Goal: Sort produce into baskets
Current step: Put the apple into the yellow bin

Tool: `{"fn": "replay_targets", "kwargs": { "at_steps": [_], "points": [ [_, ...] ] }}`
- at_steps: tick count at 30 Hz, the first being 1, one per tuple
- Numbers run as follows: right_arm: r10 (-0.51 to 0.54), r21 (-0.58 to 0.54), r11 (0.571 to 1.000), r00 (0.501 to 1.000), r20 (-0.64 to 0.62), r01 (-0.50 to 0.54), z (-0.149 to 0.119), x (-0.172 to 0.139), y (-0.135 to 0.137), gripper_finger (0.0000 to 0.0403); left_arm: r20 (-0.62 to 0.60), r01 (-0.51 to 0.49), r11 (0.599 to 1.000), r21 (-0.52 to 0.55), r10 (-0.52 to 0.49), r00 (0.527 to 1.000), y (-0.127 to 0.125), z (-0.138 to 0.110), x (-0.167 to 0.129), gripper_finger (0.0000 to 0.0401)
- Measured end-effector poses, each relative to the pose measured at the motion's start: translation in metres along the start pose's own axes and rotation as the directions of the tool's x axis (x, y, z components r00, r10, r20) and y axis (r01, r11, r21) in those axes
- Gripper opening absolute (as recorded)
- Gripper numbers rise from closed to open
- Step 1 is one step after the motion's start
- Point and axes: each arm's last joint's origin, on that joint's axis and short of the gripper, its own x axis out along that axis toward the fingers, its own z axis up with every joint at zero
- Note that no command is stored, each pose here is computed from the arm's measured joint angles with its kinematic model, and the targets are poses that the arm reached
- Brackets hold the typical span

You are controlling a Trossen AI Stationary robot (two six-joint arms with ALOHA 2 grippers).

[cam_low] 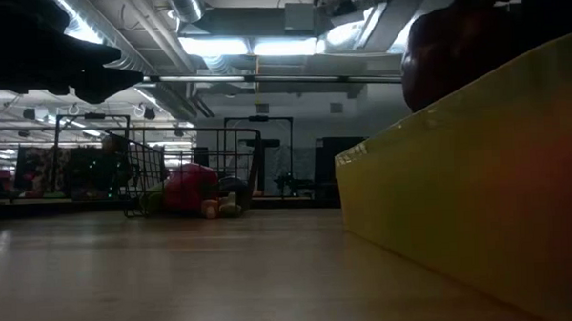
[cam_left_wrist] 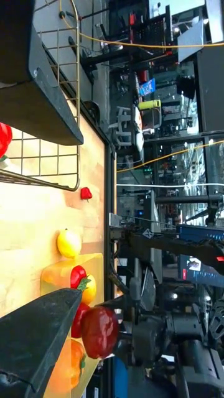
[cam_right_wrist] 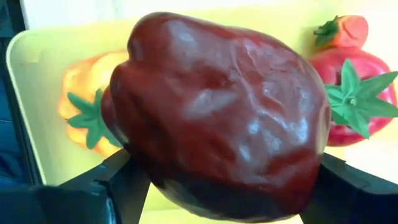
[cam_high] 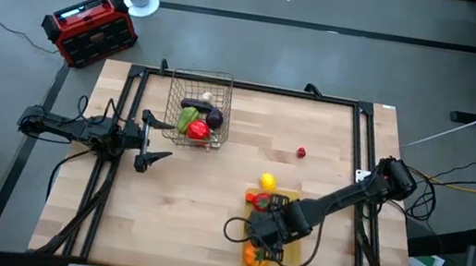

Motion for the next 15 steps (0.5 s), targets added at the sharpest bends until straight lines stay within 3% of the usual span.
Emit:
{"fn": "replay_targets", "kwargs": {
  "at_steps": [5, 12, 15],
  "points": [
    [-0.007, 0.009, 1.000, 1.000, 0.006, 0.007, 0.0018, 0.0000, -0.0028, 0.0321, 0.000, 0.000, 1.000, 0.000, 0.000, 1.000, 0.0000, 0.0000, 0.0000, 0.0392],
    [0.007, 0.022, 1.000, 1.000, -0.002, -0.007, 0.0036, 0.0001, -0.0058, 0.0388, 0.000, 0.000, 1.000, 0.000, 0.000, 1.000, 0.0000, 0.0000, 0.0000, 0.0392],
    [0.011, 0.021, 1.000, 1.000, -0.009, -0.011, 0.0033, 0.0001, -0.0057, 0.0391, 0.000, 0.000, 1.000, 0.000, 0.000, 1.000, 0.0000, 0.0000, 0.0000, 0.0392]
  ]
}}
